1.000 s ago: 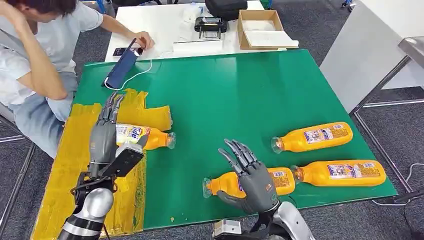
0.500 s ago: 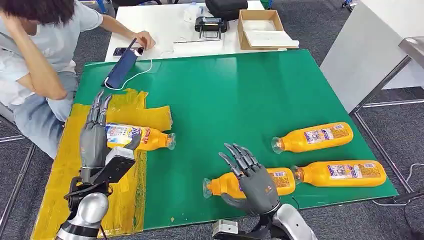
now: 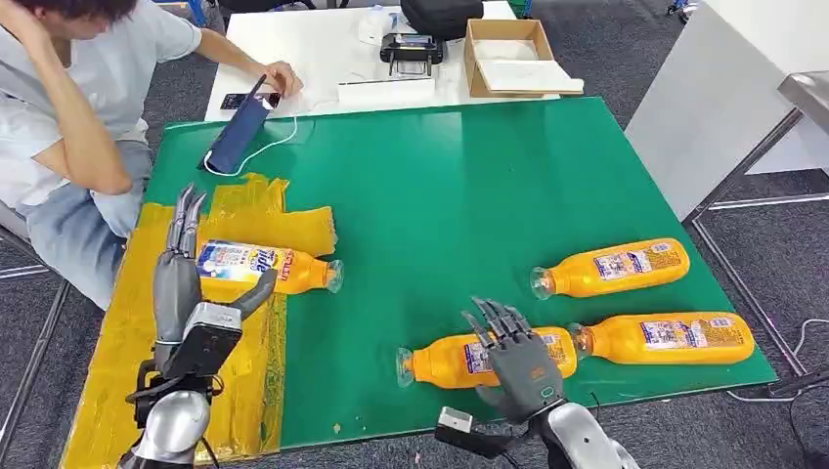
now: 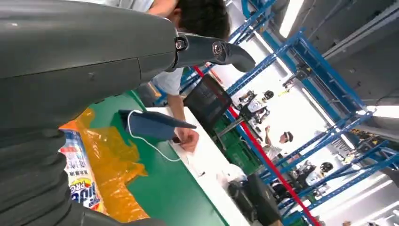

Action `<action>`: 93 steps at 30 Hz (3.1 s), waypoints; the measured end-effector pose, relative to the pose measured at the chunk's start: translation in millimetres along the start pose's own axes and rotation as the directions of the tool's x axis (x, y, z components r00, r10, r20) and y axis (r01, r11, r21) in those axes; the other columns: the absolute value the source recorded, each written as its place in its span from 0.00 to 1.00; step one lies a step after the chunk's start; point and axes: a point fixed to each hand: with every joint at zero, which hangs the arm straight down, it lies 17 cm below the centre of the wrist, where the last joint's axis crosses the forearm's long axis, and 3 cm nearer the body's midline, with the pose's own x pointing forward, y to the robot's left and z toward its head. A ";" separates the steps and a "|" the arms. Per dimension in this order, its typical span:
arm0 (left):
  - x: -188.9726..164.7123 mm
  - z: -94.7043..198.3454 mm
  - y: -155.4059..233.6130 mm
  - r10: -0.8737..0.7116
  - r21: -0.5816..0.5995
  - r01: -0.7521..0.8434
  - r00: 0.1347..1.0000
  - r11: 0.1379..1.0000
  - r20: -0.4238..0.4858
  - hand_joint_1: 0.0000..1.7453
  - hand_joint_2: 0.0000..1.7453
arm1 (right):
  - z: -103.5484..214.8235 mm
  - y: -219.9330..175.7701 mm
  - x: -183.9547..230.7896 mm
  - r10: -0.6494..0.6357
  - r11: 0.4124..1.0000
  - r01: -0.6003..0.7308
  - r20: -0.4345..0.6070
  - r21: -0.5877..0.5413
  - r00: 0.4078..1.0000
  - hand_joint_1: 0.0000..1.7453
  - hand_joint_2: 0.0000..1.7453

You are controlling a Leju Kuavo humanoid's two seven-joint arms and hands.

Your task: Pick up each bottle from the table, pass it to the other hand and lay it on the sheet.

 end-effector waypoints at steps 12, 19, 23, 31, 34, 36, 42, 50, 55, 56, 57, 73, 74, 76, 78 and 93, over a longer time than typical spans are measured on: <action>6.5 1.0 -0.8 0.062 -0.009 -0.062 0.998 0.998 -0.002 0.00 1.00 | 5.4 33.9 -52.0 0.085 0.993 -0.073 -0.126 0.095 0.988 0.00 1.00; 8.6 2.7 -10.5 0.125 -0.049 -0.126 0.992 0.991 -0.015 0.00 1.00 | 0.8 40.7 -75.0 0.083 0.990 -0.060 -0.180 0.130 0.980 0.00 1.00; 10.8 3.3 -13.8 0.140 -0.058 -0.140 0.990 0.988 -0.015 0.00 1.00 | -3.5 43.8 -85.8 0.078 0.989 -0.050 -0.200 0.141 0.977 0.00 1.00; 14.3 4.3 -22.1 0.153 -0.079 -0.153 0.988 0.985 -0.012 0.00 1.00 | -11.7 51.0 -101.2 0.066 0.986 -0.029 -0.230 0.164 0.971 0.17 1.00; 15.6 4.5 -23.8 0.156 -0.083 -0.156 0.988 0.984 -0.010 0.00 1.00 | -12.2 55.1 -103.8 0.070 0.984 -0.028 -0.234 0.176 0.970 0.82 1.00; 16.1 4.7 -24.6 0.157 -0.085 -0.157 0.988 0.984 -0.010 0.00 1.00 | -10.0 60.5 -106.1 0.074 0.981 -0.028 -0.238 0.192 0.969 0.82 1.00; 15.7 5.6 -26.8 0.158 -0.089 -0.159 0.987 0.983 -0.012 0.00 1.00 | -13.2 61.5 -110.9 0.081 0.980 -0.032 -0.242 0.198 0.967 0.82 1.00; 15.5 5.8 -27.4 0.159 -0.090 -0.159 0.987 0.983 -0.013 0.00 1.00 | -16.0 60.0 -113.5 0.084 0.980 -0.036 -0.244 0.196 0.966 0.82 1.00; 15.5 5.8 -27.4 0.159 -0.090 -0.159 0.987 0.983 -0.013 0.00 1.00 | -16.3 60.2 -114.0 0.085 0.980 -0.036 -0.245 0.197 0.966 0.95 1.00; 15.5 5.7 -27.3 0.158 -0.090 -0.159 0.987 0.983 -0.013 0.00 1.00 | -16.7 59.7 -114.2 0.085 0.980 -0.037 -0.245 0.196 0.966 0.99 1.00; 15.5 5.7 -27.3 0.158 -0.090 -0.159 0.987 0.983 -0.013 0.00 1.00 | -16.6 60.0 -114.0 0.085 0.980 -0.036 -0.244 0.197 0.966 1.00 1.00; 27.7 27.9 -69.3 0.448 -0.273 -0.473 0.881 0.838 -0.151 0.00 1.00 | -18.4 23.4 -83.0 -0.175 0.983 0.160 -0.191 -0.087 0.966 1.00 1.00; 33.2 34.1 -76.0 0.493 -0.306 -0.521 0.853 0.797 -0.171 0.00 1.00 | -18.2 12.5 -77.2 -0.225 0.969 0.200 -0.181 -0.145 0.957 1.00 1.00; 42.4 41.6 -84.0 0.551 -0.346 -0.583 0.811 0.736 -0.194 0.00 1.00 | -20.4 -11.6 -68.4 -0.315 0.929 0.270 -0.156 -0.253 0.936 1.00 1.00; 49.4 46.2 -88.5 0.593 -0.371 -0.626 0.776 0.686 -0.212 0.00 1.00 | -20.0 -33.7 -67.5 -0.386 0.881 0.325 -0.123 -0.343 0.914 1.00 1.00; 47.2 64.8 -115.4 0.667 -0.386 -0.761 0.645 0.521 -0.372 0.00 1.00 | -11.3 -116.3 -65.9 -0.617 0.584 0.511 0.064 -0.630 0.784 1.00 1.00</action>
